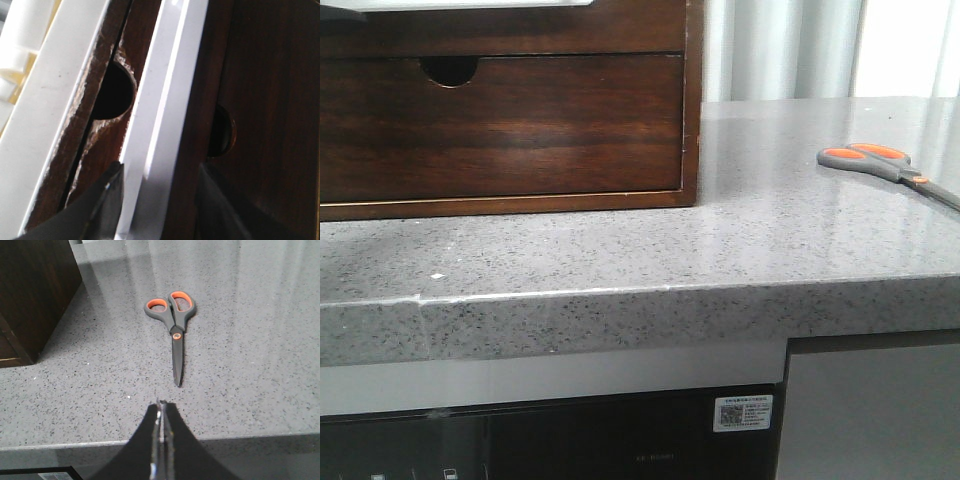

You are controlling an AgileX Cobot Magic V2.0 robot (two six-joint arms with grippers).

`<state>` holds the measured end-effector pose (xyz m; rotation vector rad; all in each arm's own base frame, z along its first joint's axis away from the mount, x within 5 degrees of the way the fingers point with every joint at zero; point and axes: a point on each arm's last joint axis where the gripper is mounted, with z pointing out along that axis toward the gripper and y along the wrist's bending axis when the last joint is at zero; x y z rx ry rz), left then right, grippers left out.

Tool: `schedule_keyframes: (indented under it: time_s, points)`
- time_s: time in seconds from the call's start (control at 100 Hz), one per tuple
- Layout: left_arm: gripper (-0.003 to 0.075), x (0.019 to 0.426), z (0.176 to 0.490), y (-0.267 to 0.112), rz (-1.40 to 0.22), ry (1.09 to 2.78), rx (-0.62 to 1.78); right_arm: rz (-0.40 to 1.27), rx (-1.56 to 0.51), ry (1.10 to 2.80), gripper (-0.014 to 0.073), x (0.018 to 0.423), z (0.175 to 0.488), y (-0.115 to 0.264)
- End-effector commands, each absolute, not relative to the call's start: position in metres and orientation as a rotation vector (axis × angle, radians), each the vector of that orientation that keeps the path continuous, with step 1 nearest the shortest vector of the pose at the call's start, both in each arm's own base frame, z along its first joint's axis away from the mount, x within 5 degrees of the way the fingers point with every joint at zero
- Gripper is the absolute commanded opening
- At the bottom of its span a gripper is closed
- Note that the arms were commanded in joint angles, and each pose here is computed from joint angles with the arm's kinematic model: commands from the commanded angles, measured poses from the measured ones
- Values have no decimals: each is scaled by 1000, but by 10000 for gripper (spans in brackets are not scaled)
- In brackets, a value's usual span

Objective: Put scissors in drawer with both arms
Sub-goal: 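Hook the left gripper into the drawer hole and pull the drawer open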

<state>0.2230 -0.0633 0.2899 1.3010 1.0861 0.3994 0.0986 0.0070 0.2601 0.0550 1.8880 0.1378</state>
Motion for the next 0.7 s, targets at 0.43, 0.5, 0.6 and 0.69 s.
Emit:
schedule_keyframes:
  time_s: [0.43, 0.5, 0.6, 0.69]
  points:
    - [-19, 225, 305, -66, 385, 1037, 1245, 142, 46, 1796, -46, 103, 277, 8]
    - [-19, 223, 305, -66, 387, 1038, 1242, 142, 46, 1796, -46, 103, 277, 8]
    - [-19, 217, 307, -65, 391, 1030, 1235, 142, 46, 1796, -46, 103, 277, 8]
    - [-19, 210, 305, -65, 392, 1028, 1234, 142, 46, 1796, -46, 103, 277, 8]
